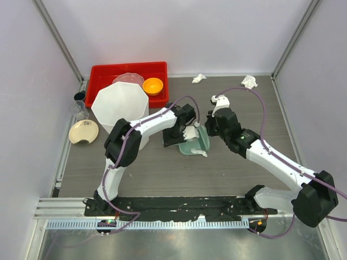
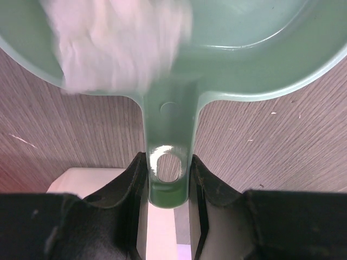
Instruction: Sweep away the paper scraps from the table
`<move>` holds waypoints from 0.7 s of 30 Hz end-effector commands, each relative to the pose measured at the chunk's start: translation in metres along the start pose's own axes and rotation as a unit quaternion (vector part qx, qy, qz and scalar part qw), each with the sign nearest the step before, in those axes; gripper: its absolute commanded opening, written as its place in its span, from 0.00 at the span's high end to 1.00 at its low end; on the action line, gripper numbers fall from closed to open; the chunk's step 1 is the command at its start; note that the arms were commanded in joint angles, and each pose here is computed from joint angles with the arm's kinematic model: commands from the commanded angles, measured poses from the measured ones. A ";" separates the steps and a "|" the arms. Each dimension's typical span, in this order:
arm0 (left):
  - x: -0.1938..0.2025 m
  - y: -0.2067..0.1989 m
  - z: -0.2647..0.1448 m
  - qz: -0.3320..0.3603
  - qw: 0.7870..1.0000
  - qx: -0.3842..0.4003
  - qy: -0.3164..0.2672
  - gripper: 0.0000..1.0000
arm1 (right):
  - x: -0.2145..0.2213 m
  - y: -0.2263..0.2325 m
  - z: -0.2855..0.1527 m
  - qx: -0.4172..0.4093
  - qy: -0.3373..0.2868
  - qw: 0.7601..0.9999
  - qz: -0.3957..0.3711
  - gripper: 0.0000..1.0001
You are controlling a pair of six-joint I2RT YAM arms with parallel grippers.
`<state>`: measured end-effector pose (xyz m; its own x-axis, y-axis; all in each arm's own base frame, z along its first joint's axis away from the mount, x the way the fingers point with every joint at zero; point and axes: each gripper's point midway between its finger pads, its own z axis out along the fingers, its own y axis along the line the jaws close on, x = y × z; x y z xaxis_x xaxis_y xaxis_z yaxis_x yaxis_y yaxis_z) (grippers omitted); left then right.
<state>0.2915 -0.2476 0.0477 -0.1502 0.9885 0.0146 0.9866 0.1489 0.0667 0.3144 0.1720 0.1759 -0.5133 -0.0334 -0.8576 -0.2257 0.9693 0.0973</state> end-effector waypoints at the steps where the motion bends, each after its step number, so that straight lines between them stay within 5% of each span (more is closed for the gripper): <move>1: -0.016 -0.001 0.003 -0.003 0.999 0.009 -0.035 1.00 | -0.045 0.033 -0.013 -0.080 -0.078 0.993 0.047 0.99; 11: -0.039 -0.010 -0.016 -0.034 0.987 0.051 -0.148 1.00 | -0.101 0.000 -0.048 0.005 -0.133 0.991 0.011 0.99; 21: -0.049 -0.025 -0.029 -0.051 0.977 0.092 -0.187 1.00 | -0.164 -0.056 -0.114 0.142 -0.209 0.967 -0.031 0.99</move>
<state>0.2775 -0.2824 0.0445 -0.2241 0.9476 -0.2277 0.9738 0.2086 -0.0901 0.3265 0.1348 0.3347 -0.1872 -0.0155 -0.9822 -0.1285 0.9917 0.0088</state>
